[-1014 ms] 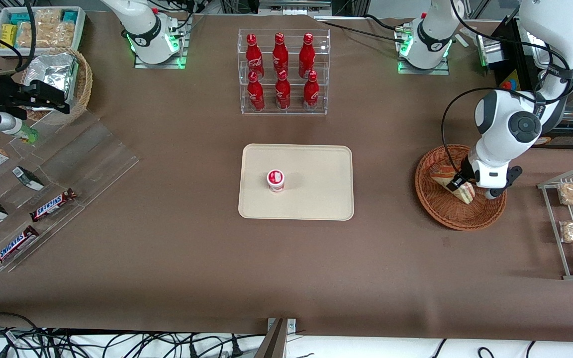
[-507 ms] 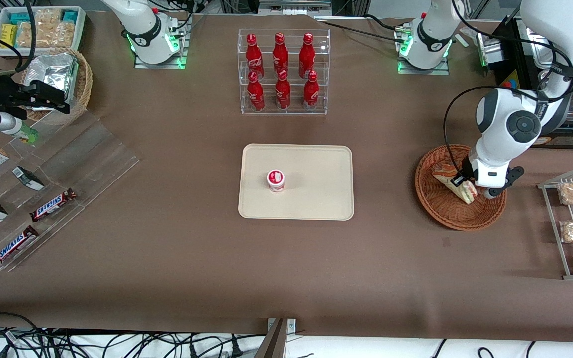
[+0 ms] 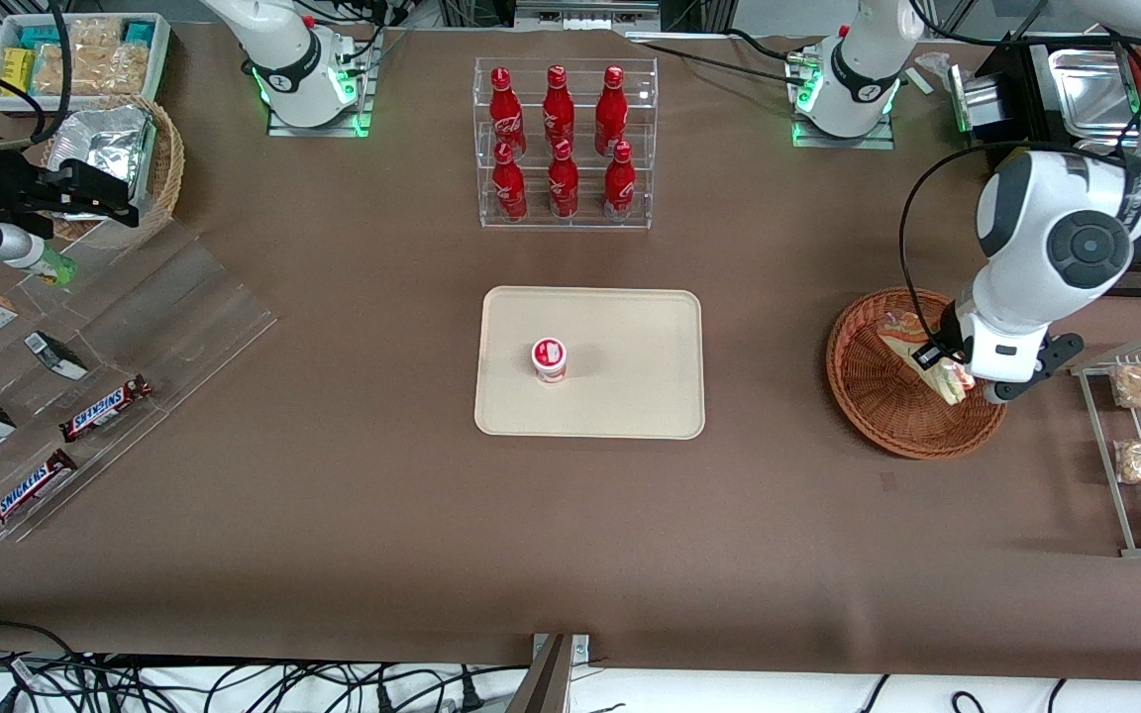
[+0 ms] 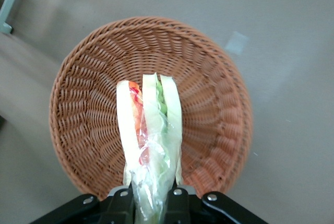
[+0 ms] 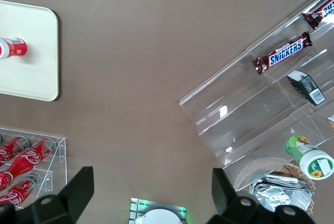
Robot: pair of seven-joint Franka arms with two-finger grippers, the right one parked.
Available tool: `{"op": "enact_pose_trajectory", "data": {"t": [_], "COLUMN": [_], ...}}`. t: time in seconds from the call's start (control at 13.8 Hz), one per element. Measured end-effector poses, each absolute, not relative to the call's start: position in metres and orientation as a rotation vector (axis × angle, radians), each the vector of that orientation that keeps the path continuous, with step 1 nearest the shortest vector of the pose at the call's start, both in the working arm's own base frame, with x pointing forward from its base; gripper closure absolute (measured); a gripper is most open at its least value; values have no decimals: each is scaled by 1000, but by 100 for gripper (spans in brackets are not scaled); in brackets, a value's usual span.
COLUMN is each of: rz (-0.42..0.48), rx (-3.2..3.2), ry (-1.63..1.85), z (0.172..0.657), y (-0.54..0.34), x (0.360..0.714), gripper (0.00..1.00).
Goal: Place sandwich from basket to tray
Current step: 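Lift the sandwich out of the basket with the left gripper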
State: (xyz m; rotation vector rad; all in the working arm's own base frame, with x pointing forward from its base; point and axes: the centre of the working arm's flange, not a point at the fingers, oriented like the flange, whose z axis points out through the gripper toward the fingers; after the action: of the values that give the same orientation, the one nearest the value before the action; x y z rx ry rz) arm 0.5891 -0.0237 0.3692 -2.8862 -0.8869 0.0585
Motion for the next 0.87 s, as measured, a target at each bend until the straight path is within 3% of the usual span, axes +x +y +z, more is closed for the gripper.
{"op": "enact_pose_trajectory", "data": {"t": [0.43, 0.87], "rz": [114, 163], "rx": [-2998, -3093], "ry": [-706, -389], "z": [457, 519], "y": [-40, -99], "x": [610, 603], "gripper": [81, 81]}}
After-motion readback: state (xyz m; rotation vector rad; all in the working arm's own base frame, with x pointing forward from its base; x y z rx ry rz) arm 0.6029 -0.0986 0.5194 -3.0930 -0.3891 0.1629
